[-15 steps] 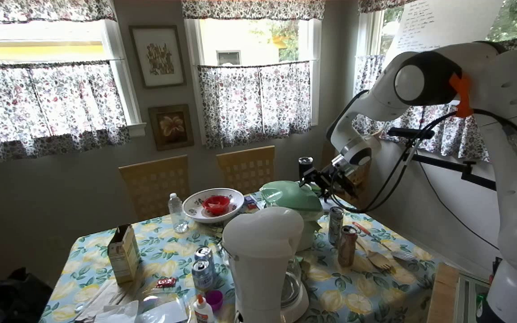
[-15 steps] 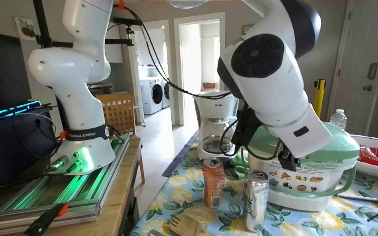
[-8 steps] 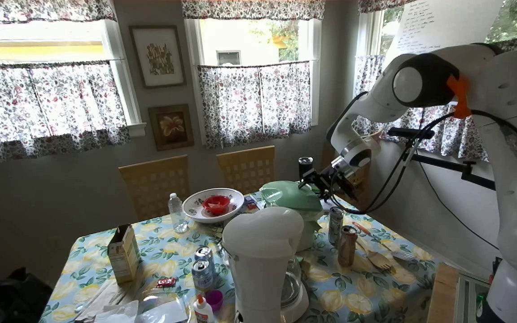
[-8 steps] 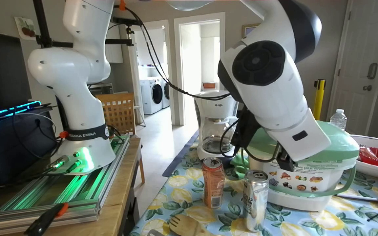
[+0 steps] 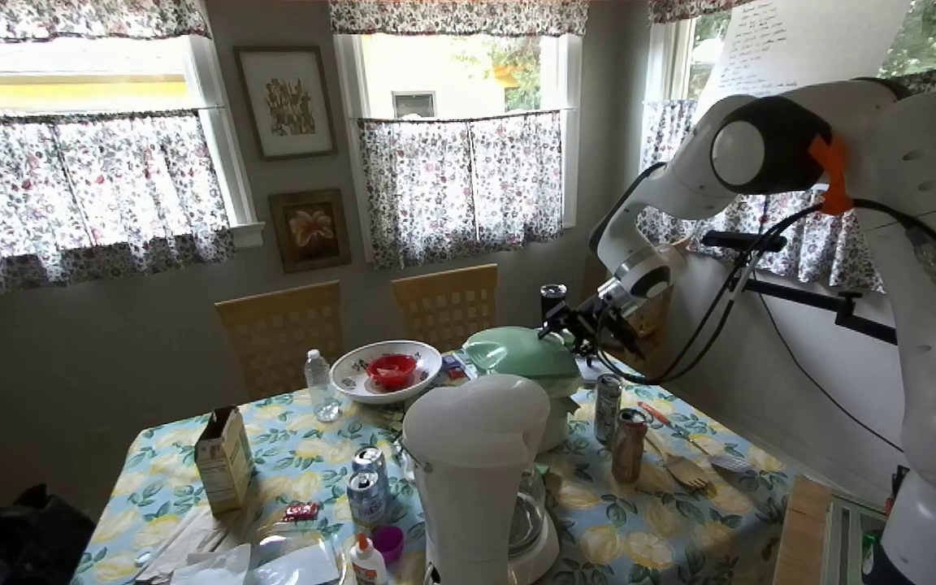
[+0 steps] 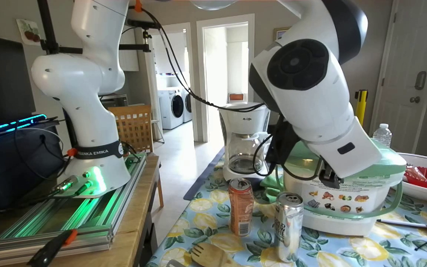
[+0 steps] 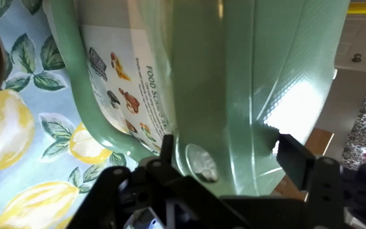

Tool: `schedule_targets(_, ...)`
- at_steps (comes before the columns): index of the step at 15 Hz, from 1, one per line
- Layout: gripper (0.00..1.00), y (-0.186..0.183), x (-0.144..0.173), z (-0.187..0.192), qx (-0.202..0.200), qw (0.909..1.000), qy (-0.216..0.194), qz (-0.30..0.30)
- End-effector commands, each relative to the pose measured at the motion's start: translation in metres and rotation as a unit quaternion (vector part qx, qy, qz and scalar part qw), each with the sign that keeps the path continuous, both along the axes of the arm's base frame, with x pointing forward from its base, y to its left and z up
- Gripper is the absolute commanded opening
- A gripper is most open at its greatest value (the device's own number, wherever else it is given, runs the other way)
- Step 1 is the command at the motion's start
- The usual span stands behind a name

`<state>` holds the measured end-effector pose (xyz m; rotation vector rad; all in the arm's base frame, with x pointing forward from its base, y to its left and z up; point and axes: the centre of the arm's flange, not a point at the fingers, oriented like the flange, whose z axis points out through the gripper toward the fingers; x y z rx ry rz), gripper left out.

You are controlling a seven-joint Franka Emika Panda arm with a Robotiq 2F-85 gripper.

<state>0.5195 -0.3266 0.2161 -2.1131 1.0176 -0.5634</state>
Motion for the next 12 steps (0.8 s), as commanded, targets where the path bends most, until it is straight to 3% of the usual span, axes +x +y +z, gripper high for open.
schedule_targets(1, 0.57, -0.0011, 0.0118, 0.006, -0.001, 0.9999, -0.009, -0.009)
schedule_targets(3, 0.56, -0.0019, 0.0142, 0.0108, -0.005, 0.9999, -0.014, -0.008)
schedule_targets(4, 0.63, -0.0019, 0.0151, 0.0126, -0.007, 0.9998, -0.016, -0.008)
schedule_targets(5, 0.6, -0.002, 0.016, 0.0137, -0.008, 0.9998, -0.017, -0.007)
schedule_targets(6, 0.7, -0.002, 0.0167, 0.0148, -0.01, 0.9998, -0.018, -0.007)
schedule_targets(7, 0.7, -0.0015, 0.017, 0.0151, -0.011, 0.9997, -0.019, -0.006)
schedule_targets(10, 1.0, -0.0026, 0.0165, 0.0133, -0.015, 0.9997, -0.016, -0.008)
schedule_targets(12, 1.0, -0.0036, 0.0157, 0.0127, -0.017, 0.9997, -0.014, -0.01)
